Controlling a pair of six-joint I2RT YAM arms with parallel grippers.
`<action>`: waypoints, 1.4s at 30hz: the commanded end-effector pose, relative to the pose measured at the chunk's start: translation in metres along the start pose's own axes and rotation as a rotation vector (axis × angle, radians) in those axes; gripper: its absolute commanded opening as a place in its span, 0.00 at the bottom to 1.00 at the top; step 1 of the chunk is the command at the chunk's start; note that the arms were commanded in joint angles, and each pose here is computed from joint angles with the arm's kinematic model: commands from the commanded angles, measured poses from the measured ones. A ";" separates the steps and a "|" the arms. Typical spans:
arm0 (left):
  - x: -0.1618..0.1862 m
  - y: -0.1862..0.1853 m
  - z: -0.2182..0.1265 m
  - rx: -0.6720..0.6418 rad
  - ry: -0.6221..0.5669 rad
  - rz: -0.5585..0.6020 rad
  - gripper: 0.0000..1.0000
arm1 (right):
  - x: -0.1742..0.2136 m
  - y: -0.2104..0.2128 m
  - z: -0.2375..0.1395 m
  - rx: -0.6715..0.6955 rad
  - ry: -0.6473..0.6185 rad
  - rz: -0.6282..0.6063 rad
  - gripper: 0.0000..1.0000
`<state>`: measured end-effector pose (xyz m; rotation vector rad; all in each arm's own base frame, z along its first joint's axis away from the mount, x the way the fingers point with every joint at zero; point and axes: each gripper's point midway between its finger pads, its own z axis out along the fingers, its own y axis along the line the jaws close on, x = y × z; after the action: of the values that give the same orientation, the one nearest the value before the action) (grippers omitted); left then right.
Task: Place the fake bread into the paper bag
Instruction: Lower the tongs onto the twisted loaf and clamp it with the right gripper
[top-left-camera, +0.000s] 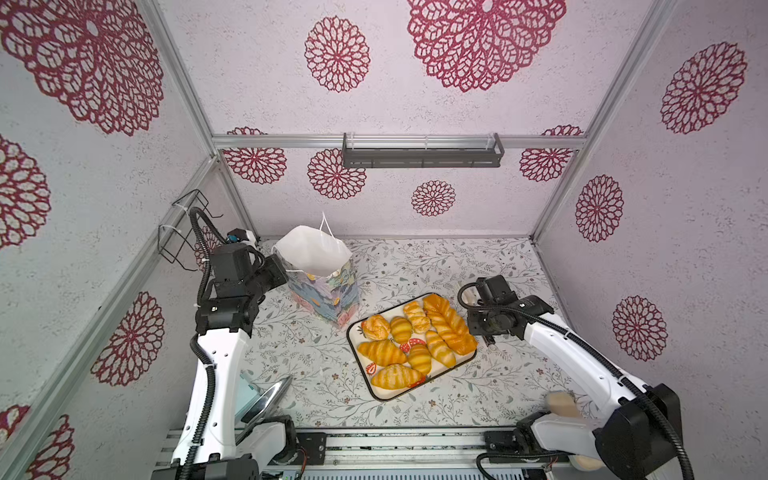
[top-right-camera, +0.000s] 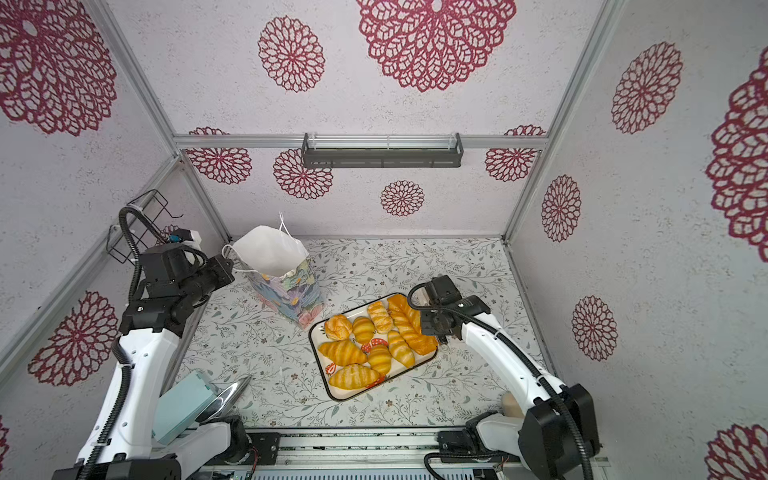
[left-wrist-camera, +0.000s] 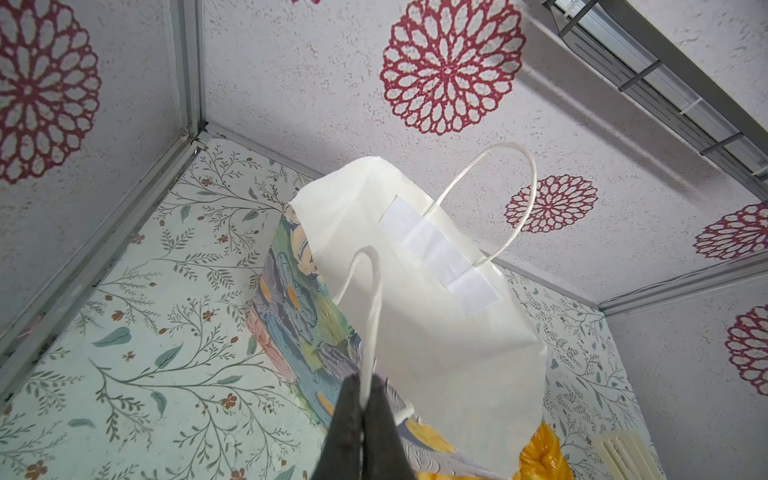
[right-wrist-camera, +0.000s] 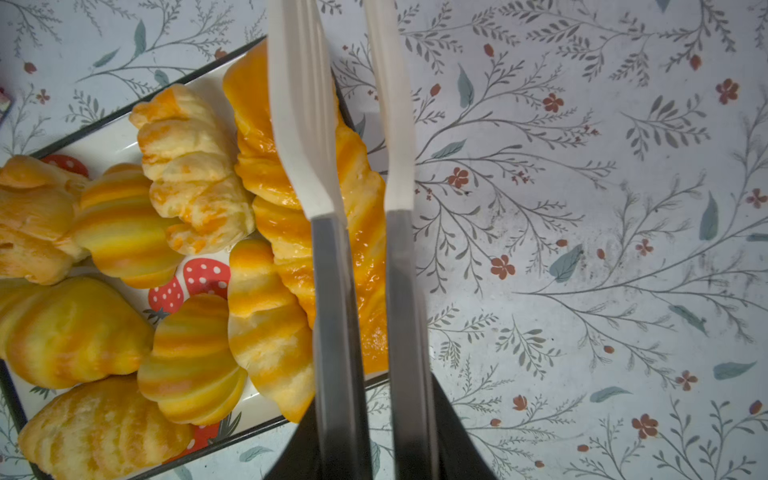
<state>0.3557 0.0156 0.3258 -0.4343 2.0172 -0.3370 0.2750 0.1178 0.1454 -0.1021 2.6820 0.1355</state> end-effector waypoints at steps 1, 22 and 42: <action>-0.014 0.000 -0.004 -0.006 -0.066 0.026 0.00 | 0.004 0.006 -0.005 -0.020 0.009 -0.006 0.32; -0.003 -0.012 -0.002 0.094 -0.066 0.048 0.00 | 0.051 -0.002 -0.019 -0.051 0.105 0.036 0.41; 0.001 -0.009 0.001 0.086 -0.052 0.042 0.00 | 0.058 0.003 0.002 -0.056 0.163 0.023 0.45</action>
<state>0.3581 0.0051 0.3238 -0.3440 1.9730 -0.3824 0.2213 0.1147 0.1153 -0.1099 2.8578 0.1974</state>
